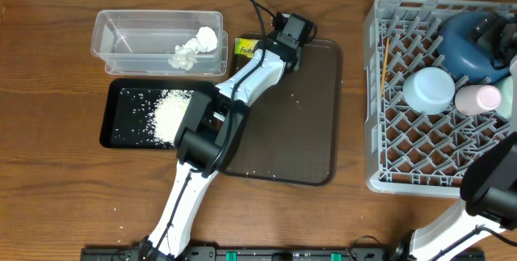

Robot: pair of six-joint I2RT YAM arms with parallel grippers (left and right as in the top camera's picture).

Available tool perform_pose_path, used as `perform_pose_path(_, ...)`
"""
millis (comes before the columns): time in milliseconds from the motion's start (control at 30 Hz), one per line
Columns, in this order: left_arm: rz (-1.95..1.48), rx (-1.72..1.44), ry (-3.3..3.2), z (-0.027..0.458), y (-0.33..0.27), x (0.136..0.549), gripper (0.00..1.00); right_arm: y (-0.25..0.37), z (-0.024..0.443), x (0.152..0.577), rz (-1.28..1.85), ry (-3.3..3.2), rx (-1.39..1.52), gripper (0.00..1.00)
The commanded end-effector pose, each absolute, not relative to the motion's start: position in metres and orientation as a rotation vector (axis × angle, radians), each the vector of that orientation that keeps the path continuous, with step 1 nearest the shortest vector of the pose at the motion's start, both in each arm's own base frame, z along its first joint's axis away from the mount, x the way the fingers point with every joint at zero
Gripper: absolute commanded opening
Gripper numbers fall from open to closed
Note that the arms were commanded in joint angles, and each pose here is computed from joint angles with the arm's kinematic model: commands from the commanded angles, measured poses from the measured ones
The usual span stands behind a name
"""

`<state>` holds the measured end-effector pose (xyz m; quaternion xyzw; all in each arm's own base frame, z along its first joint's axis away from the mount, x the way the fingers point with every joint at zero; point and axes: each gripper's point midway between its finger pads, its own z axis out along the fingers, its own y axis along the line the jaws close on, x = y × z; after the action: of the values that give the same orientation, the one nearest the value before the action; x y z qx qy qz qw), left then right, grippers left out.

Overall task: Sort waste into correct bins and load items into the dishwasher rack
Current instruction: 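Carry the wrapper with the left gripper into the clear plastic bin and release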

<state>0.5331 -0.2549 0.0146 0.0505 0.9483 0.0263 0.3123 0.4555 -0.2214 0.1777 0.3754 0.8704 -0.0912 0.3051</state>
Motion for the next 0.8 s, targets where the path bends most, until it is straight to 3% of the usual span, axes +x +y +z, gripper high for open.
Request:
perform_pose_path(0, 0.037, 0.133, 2.425, 0.071, -0.257, 0.534, 0.06, -0.221, 0.171, 0.456, -0.248, 2.309, 1.015, 0.99)
perform_pose_path(233, -0.028, 0.085, 2.317, 0.167, -0.245, 0.527, 0.06, -0.221, 0.171, 0.456, -0.248, 2.309, 1.015, 0.99)
perform_pose_path(433, -0.04, -0.022, 2.23, 0.236, -0.197, 0.527, 0.06, -0.221, 0.171, 0.456, -0.248, 2.309, 1.015, 0.99)
perform_pose_path(567, 0.009, -0.127, 2.23, 0.245, -0.146, 0.535, 0.06, -0.221, 0.172, 0.456, -0.248, 2.308, 1.015, 0.99)
perform_pose_path(767, 0.089, -0.327, 2.291, 0.219, -0.072, 0.544, 0.06, -0.221, 0.171, 0.456, -0.248, 2.309, 1.014, 0.99)
